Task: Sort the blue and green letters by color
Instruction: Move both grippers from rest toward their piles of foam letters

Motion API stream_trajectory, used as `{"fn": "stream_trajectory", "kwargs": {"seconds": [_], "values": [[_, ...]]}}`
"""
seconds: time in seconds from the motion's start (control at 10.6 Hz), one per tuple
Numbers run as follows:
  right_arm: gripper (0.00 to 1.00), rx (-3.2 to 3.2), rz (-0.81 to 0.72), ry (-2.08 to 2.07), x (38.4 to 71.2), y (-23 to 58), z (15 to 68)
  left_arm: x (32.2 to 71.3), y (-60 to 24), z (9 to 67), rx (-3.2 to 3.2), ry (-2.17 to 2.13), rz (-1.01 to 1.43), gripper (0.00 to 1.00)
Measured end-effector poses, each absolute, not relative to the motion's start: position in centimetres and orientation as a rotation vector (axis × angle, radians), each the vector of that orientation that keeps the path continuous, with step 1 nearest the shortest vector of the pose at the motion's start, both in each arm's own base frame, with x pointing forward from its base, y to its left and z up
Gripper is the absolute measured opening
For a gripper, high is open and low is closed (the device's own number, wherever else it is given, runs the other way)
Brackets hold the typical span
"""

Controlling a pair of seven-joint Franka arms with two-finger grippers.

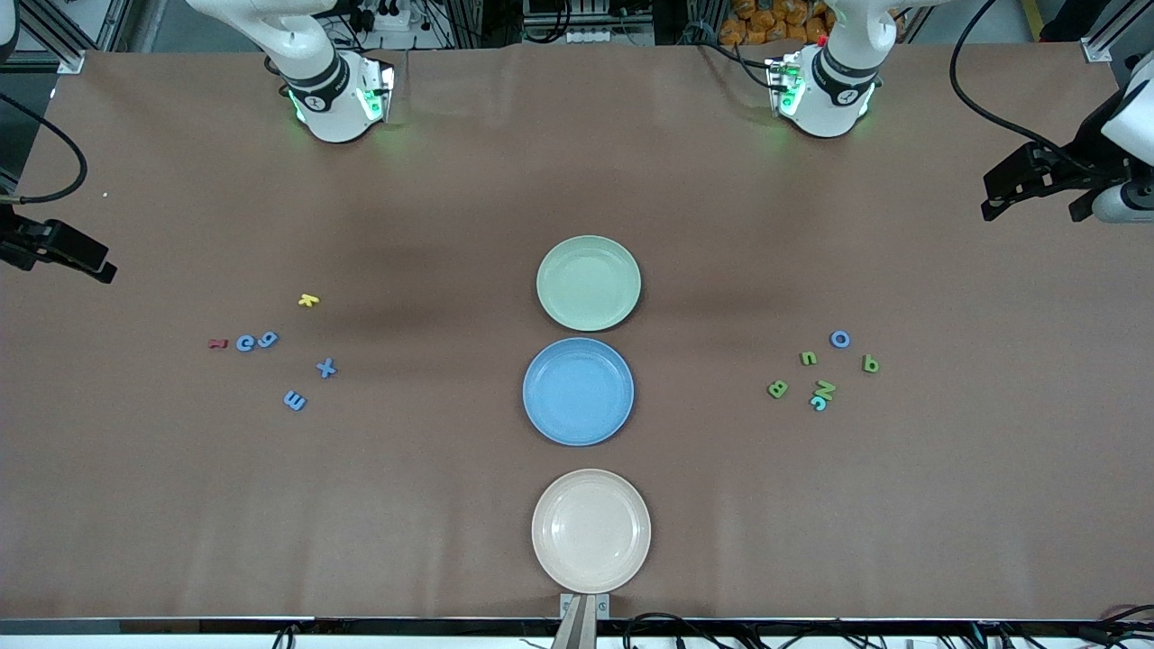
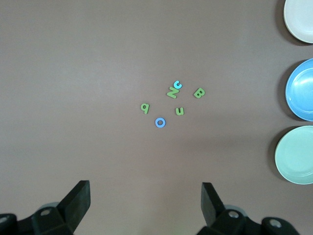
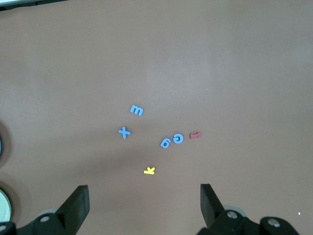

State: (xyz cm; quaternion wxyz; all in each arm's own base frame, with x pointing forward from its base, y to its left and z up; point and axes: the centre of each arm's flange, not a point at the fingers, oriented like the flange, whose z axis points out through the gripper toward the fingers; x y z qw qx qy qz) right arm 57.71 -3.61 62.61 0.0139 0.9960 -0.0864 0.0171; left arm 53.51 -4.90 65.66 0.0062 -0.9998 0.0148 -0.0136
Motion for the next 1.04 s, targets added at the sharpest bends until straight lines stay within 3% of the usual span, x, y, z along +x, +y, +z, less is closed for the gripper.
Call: {"fn": "stream_trajectory", "kwargs": {"seconds": [0.57, 1.04], "values": [[1.00, 3.104, 0.049, -0.251, 57.7, -3.0, 62.6, 53.6, -4.9, 65.0, -3.128, 0.046, -0.009, 1.00], [1.00, 3.099, 0.005, -0.295, 57.3, -4.6, 62.2, 55.1, -4.2, 59.3, -3.126, 0.030, 0.087, 1.00]]}}
